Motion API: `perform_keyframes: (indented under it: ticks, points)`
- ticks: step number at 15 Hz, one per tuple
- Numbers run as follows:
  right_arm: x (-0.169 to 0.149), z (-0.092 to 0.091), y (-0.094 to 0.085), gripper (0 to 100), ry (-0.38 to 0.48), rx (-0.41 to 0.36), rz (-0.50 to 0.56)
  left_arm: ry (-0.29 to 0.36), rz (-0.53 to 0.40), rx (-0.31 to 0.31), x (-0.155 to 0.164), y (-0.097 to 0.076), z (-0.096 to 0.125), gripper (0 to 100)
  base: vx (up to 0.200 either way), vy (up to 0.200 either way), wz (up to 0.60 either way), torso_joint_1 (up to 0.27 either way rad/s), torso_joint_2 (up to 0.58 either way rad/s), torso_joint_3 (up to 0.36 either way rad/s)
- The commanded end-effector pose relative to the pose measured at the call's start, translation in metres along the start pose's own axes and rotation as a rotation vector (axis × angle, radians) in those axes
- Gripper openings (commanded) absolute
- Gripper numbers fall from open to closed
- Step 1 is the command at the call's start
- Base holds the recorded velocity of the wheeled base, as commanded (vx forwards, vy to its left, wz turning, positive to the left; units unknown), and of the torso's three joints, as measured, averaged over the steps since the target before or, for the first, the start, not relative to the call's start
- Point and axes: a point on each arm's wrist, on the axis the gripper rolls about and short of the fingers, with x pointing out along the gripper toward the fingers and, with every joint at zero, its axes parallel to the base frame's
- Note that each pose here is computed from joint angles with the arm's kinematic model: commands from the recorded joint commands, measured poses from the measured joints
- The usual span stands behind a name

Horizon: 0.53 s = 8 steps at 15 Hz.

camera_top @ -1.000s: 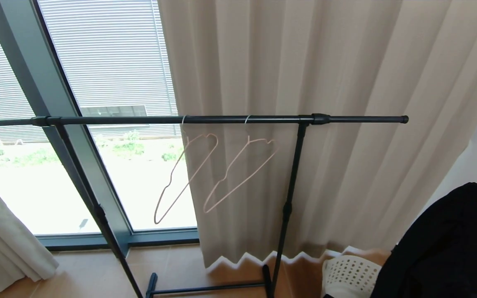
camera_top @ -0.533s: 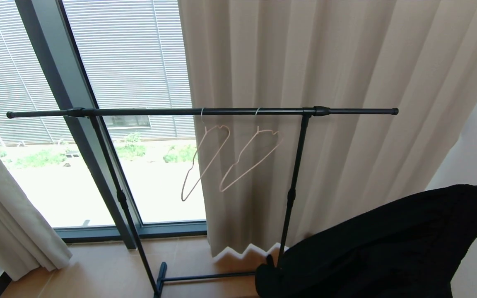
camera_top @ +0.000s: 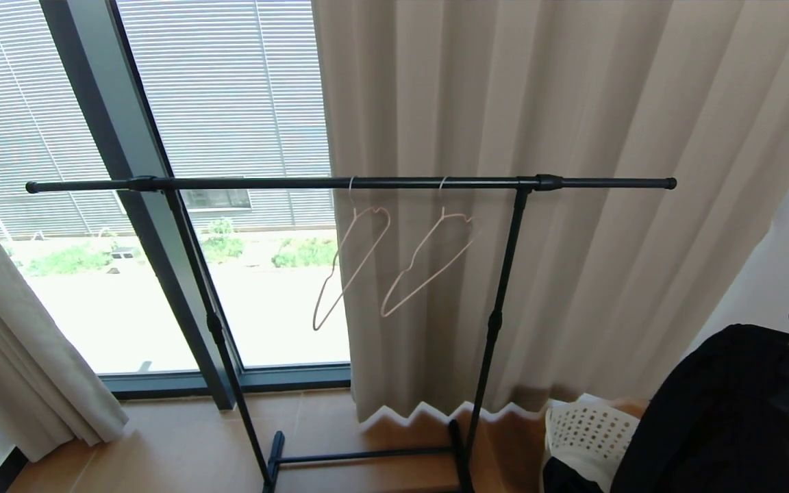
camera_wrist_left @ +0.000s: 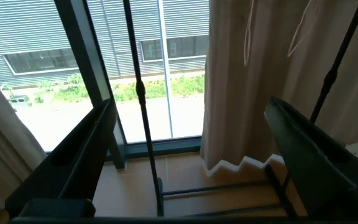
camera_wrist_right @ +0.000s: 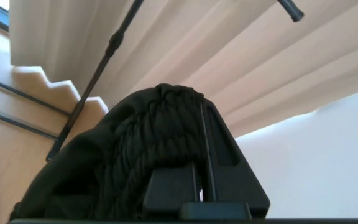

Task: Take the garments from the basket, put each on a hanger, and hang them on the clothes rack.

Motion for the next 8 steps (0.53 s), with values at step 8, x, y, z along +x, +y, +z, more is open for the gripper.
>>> perform_keyframes:
  ticks: [8]
  points:
    - [0.121, 0.088, 0.068, 0, -0.001, 0.208, 0.215, 0.496, -0.297, -0.212, 0.089, -0.002, 0.049, 100, 0.000, 0.000, 0.00, 0.000, 0.00, 0.000]
